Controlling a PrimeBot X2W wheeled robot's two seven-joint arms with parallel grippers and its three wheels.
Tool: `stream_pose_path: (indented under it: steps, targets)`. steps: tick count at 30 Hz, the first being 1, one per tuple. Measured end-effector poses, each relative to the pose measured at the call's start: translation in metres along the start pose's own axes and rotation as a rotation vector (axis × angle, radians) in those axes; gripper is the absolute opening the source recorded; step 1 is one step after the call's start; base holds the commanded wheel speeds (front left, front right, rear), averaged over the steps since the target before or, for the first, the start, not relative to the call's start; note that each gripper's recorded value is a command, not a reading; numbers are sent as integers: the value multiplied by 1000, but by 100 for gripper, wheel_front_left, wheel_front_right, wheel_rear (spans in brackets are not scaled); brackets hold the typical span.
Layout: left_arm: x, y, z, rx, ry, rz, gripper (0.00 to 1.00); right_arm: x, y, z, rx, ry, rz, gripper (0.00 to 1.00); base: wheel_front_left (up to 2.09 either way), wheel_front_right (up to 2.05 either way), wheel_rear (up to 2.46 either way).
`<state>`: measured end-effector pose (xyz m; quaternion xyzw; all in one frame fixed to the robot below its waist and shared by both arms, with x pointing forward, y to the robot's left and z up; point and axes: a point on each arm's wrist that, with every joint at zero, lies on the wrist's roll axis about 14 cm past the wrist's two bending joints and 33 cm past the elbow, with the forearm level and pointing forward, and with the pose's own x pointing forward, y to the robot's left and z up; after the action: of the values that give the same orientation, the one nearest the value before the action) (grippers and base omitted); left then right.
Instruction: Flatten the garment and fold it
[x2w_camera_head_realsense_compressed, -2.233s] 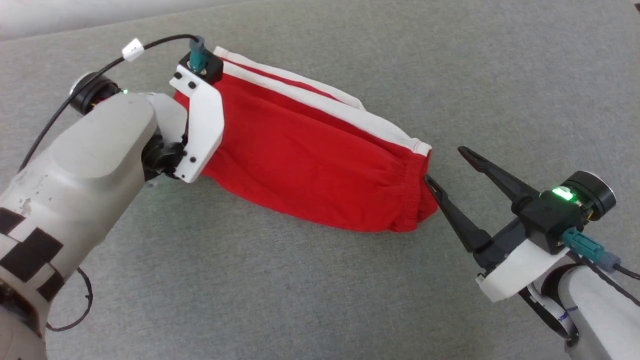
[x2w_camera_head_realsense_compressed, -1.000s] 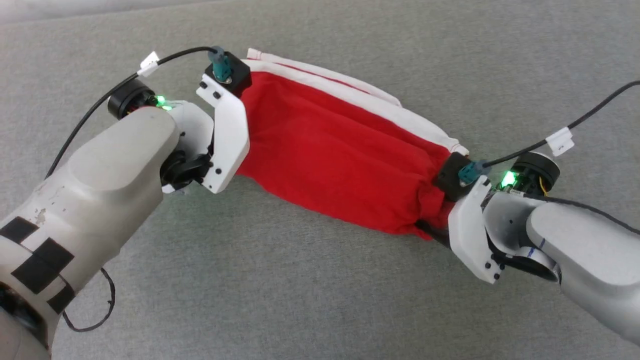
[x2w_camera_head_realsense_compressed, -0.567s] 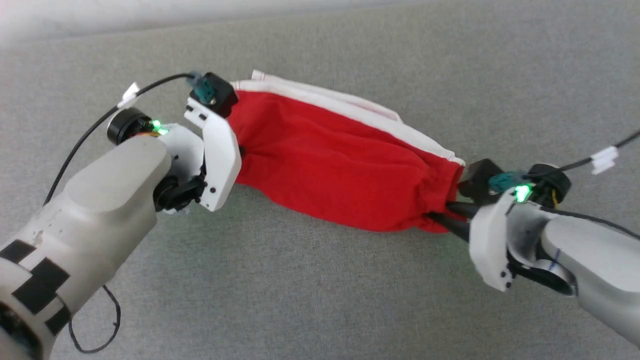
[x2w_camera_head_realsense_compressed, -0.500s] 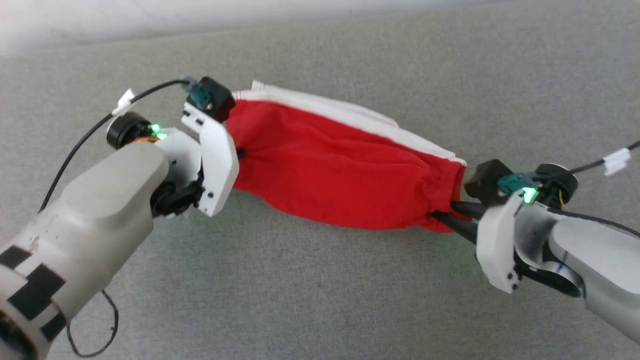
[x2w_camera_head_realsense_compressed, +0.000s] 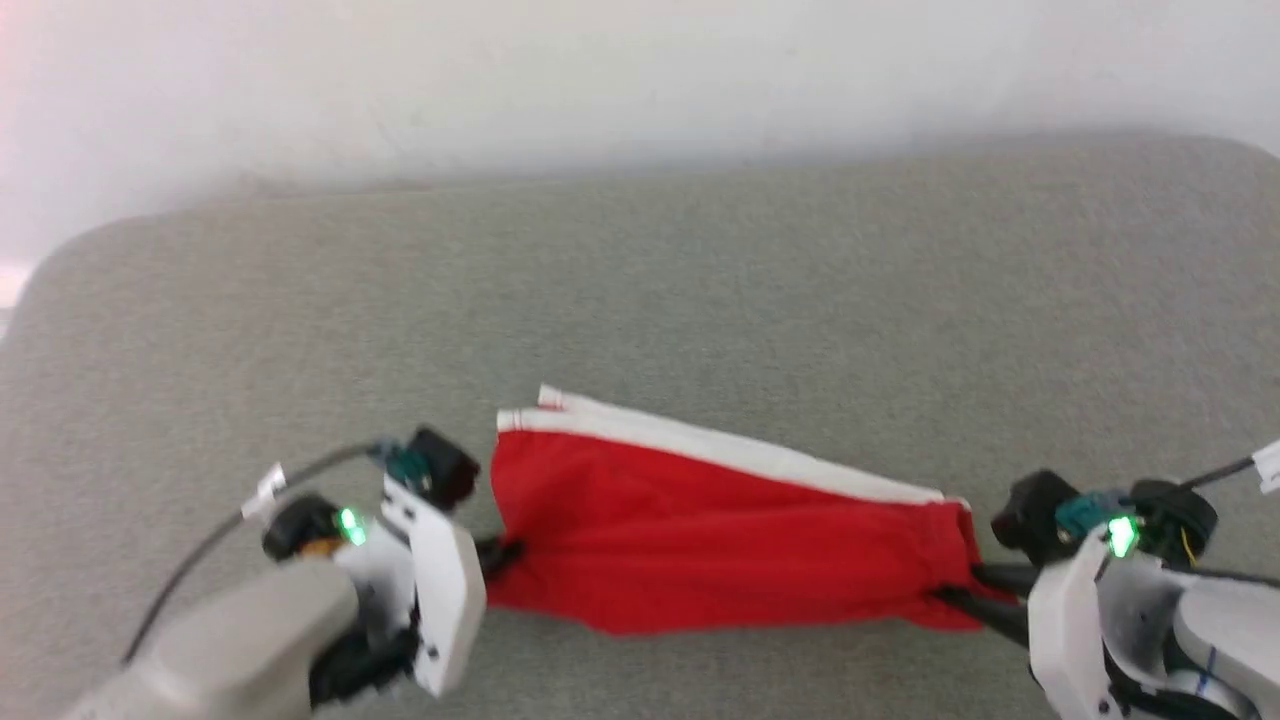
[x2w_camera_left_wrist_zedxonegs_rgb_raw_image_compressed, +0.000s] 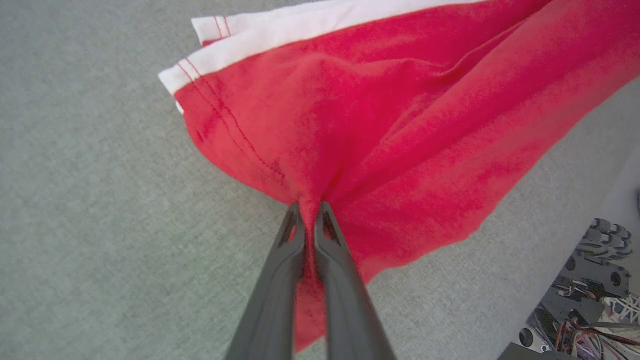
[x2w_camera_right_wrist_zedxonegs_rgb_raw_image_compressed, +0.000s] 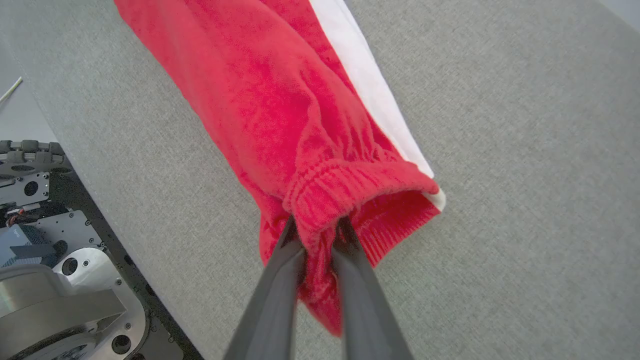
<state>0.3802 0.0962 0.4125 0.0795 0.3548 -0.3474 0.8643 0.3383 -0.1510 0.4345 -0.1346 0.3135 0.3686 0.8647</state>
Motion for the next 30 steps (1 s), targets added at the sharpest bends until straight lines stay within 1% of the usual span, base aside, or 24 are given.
stream_pose_path:
  steps: [4,8,11,12,13,14,18,23,26,30]
  targets:
    - [-10,-14,-28,-76,3,16,0,2,13,-14,1,54,31,0,0,0,0]
    - [-14,-23,-48,-113,20,34,0,3,23,-33,20,111,53,0,0,0,0]
    - [-11,-34,-55,-137,20,19,0,4,25,-43,35,136,57,0,0,0,0]
    - [-10,-35,-54,-144,9,23,0,5,26,-46,43,143,58,24,0,0,0]
    - [-9,-33,-53,-149,-6,35,16,5,27,-49,53,147,58,100,0,0,0]
    - [-9,-32,-50,-149,-28,46,100,5,28,-50,63,146,60,100,0,0,0]
    - [-12,-24,-25,-140,-168,110,100,0,28,-36,71,92,55,100,0,0,0]
    - [-34,-8,13,-101,-386,224,100,-27,23,-13,43,42,43,100,0,0,0]
    - [-51,3,31,-66,-494,317,100,-46,10,6,26,1,4,100,0,0,0]
    - [-74,19,58,-29,-620,456,100,-65,-18,38,55,-88,-73,100,0,0,0]
